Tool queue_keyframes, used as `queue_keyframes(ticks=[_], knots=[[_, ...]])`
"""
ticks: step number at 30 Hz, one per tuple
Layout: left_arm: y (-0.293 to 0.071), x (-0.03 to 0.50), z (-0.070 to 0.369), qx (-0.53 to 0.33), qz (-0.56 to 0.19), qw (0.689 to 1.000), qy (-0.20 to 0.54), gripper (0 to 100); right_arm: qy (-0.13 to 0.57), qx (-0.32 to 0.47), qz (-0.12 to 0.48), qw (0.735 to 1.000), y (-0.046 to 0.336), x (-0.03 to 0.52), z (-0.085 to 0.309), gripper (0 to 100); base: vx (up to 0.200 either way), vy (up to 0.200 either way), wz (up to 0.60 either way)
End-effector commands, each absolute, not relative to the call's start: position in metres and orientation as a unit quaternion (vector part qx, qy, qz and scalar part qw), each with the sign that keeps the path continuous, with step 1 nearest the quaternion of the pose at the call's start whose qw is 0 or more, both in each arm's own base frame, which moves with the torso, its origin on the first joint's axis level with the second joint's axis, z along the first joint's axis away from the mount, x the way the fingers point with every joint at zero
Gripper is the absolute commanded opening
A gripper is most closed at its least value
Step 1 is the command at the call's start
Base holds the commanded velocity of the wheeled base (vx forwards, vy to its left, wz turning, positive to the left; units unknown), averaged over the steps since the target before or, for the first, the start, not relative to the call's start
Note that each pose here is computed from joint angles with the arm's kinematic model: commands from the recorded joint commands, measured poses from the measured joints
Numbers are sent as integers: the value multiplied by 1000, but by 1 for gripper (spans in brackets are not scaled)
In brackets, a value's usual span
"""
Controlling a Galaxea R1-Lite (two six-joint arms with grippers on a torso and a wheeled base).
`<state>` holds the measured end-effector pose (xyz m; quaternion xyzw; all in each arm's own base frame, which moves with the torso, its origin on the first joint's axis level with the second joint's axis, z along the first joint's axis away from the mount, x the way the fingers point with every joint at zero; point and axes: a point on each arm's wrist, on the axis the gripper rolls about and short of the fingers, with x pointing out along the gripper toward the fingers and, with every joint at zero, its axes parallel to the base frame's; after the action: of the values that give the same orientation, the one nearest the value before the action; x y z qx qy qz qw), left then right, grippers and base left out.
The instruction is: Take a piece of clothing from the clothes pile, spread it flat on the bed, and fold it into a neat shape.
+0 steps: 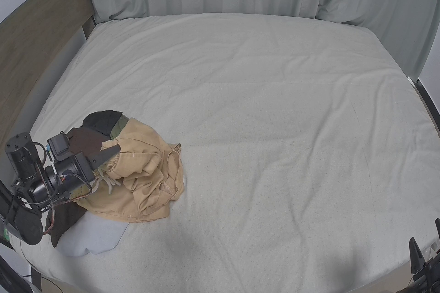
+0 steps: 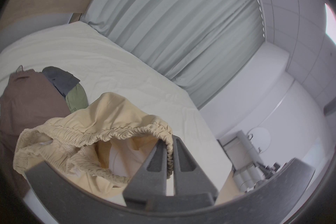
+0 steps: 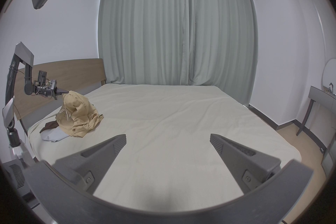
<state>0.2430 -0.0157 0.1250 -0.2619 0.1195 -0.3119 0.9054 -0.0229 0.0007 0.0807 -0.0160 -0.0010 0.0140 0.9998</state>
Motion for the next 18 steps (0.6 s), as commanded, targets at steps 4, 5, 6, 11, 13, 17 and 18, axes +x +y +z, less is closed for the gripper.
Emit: queue_keyframes(ticks=[4,5,6,11,13,17,18], knots=[[-22,229,144,-335,-319,882,88,0,6,-16,15,1000,1,-22,76,100,0,0,0],[-23,228,144,-339,-317,882,84,0,6,-16,15,1000,1,-22,76,100,0,0,0],[-23,227,144,-341,-315,882,81,0,6,-16,15,1000,1,-22,76,100,0,0,0],[-34,222,141,-354,-295,884,79,0,6,-15,15,1000,1,-22,76,100,0,0,0],[-37,221,140,-362,-283,885,76,0,6,-15,15,1000,1,-22,76,100,0,0,0],[-47,220,143,-395,-273,874,74,0,6,-15,15,1000,1,-22,76,100,0,0,0],[-51,218,146,-407,-272,869,70,0,6,-15,15,1000,1,-22,76,100,0,0,0]])
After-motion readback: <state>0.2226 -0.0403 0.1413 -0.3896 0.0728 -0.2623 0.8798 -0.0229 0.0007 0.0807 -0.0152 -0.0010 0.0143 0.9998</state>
